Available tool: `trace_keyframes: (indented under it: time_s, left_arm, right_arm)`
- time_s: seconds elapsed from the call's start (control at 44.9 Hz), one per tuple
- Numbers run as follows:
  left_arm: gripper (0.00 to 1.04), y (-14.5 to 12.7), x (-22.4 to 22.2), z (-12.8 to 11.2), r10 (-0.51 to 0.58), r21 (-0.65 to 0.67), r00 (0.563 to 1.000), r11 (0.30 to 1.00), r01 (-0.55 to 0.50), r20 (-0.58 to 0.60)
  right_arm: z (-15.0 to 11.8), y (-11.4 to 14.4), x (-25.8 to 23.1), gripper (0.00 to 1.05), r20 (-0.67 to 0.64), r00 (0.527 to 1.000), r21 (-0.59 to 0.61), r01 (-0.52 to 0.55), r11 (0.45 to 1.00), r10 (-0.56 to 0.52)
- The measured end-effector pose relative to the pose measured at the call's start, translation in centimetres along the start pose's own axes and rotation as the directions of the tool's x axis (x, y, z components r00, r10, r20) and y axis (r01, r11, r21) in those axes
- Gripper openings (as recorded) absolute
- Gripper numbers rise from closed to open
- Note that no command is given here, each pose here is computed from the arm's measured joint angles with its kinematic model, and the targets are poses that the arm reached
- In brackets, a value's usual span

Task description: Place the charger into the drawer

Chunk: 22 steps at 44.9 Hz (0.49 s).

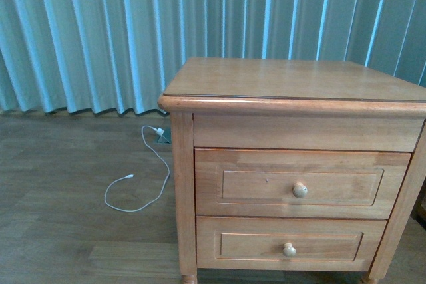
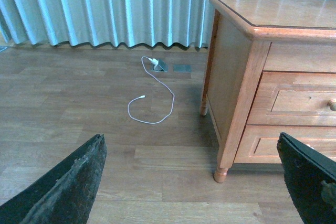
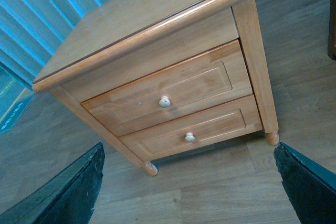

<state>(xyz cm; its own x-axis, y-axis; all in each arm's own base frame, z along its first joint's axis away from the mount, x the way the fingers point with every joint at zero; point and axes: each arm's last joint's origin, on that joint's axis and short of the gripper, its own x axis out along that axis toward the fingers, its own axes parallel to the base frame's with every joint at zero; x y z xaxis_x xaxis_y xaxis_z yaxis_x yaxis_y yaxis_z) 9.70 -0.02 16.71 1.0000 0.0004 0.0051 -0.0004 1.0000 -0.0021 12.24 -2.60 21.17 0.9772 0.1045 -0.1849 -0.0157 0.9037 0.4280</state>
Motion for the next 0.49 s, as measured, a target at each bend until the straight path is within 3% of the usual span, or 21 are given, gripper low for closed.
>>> trace_keyframes:
  time_s: [0.045, 0.111, 0.2, 0.379, 0.468, 0.49]
  left_arm:
    - [0.99, 0.0, 0.0, 0.0, 0.0, 0.0, 1.0, 1.0, 0.0, 0.0]
    - [0.99, 0.0, 0.0, 0.0, 0.0, 0.0, 1.0, 1.0, 0.0, 0.0]
    - [0.99, 0.0, 0.0, 0.0, 0.0, 0.0, 1.0, 1.0, 0.0, 0.0]
    - [0.99, 0.0, 0.0, 0.0, 0.0, 0.0, 1.0, 1.0, 0.0, 0.0]
    - [0.99, 0.0, 0.0, 0.0, 0.0, 0.0, 1.0, 1.0, 0.0, 0.0]
    - [0.99, 0.0, 0.0, 0.0, 0.0, 0.0, 1.0, 1.0, 0.0, 0.0]
  right_arm:
    - [0.0, 0.0, 0.0, 0.96, 0.012, 1.0, -0.009, 0.006, 1.0, -0.006]
    - [-0.6, 0.0, 0.0, 0.81, 0.176, 0.984, -0.21, 0.074, 0.975, -0.037]
    - [-1.4, 0.3, -0.2, 0.59, 0.218, 0.976, -0.348, 0.101, 0.932, -0.025]
    - [-3.2, 0.7, -0.3, 0.17, 0.224, 0.973, -0.394, 0.141, 0.908, -0.054]
    - [-3.7, 1.2, -0.4, 0.01, 0.215, 0.977, -0.412, 0.103, 0.905, -0.013]
    - [-3.8, 1.1, -0.4, 0.02, 0.215, 0.977, -0.412, 0.101, 0.906, -0.012]
